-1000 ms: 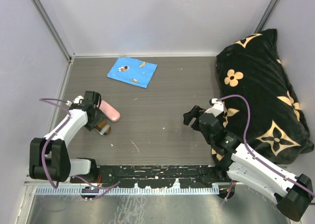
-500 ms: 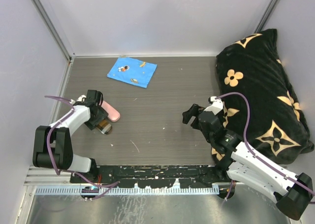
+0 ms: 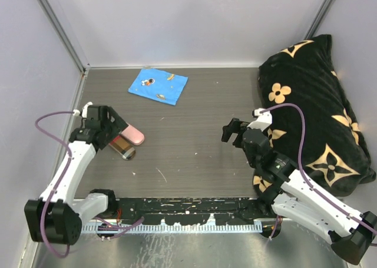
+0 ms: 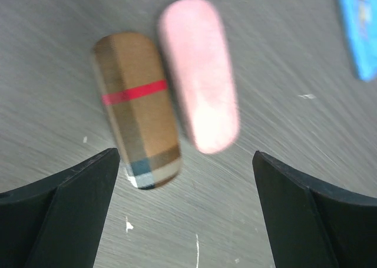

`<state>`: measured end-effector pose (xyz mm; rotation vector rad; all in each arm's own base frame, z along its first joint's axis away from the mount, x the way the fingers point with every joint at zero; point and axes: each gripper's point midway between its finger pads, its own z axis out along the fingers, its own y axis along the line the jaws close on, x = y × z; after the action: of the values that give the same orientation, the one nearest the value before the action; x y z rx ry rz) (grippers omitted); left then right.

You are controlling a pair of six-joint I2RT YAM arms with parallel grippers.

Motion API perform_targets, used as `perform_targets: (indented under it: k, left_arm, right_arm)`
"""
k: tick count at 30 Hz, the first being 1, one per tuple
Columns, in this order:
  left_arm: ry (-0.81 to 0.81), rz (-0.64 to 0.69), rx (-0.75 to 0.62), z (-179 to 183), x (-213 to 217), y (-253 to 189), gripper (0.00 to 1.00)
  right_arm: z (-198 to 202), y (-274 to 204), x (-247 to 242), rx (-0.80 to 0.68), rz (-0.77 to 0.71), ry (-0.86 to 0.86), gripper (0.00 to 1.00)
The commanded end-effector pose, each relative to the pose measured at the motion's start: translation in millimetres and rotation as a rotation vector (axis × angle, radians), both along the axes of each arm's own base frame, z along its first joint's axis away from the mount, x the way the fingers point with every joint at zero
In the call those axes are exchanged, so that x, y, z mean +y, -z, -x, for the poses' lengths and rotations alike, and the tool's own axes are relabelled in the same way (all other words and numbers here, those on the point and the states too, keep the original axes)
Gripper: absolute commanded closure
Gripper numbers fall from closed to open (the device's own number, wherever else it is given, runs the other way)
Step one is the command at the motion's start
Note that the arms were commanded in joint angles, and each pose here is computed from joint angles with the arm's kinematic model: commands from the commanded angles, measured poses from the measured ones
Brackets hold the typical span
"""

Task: Organize the sunglasses
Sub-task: Place the sunglasses case at the center of the board, then reset both arms

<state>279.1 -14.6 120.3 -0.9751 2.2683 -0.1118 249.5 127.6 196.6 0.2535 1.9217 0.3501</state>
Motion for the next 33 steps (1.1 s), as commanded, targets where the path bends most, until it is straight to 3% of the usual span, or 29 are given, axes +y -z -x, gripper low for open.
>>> perform_targets:
  k: [1, 8, 14, 18, 23, 33]
  left_arm:
    - [0.267, 0.045, -0.219, -10, -31, -76, 0.02]
    - [0.471, 0.01, -0.37, 6, -48, -145, 0.02]
    - [0.505, -0.106, -0.506, 34, -37, -174, 0.02]
    - [0.455, -0.165, -0.549, 54, -23, -172, 0.02]
    - [0.401, -0.134, -0.496, 62, -19, -143, 0.02]
    - [0.445, -0.072, -0.493, 65, -32, -123, 0.02]
  right_arm:
    - [-12, -64, -26, -0.195, 0.098, 0.077, 0.0]
    - [-5, -125, -52, -0.353, 0.254, 0.085, 0.0]
    - [20, -148, -71, -0.458, 0.204, 0.078, 0.0]
    - [36, -142, -80, -0.506, 0.116, 0.072, 0.0]
    - [49, -124, -89, -0.532, 0.032, 0.087, 0.0]
    - [52, -105, -91, -0.509, 0.021, 0.089, 0.0]
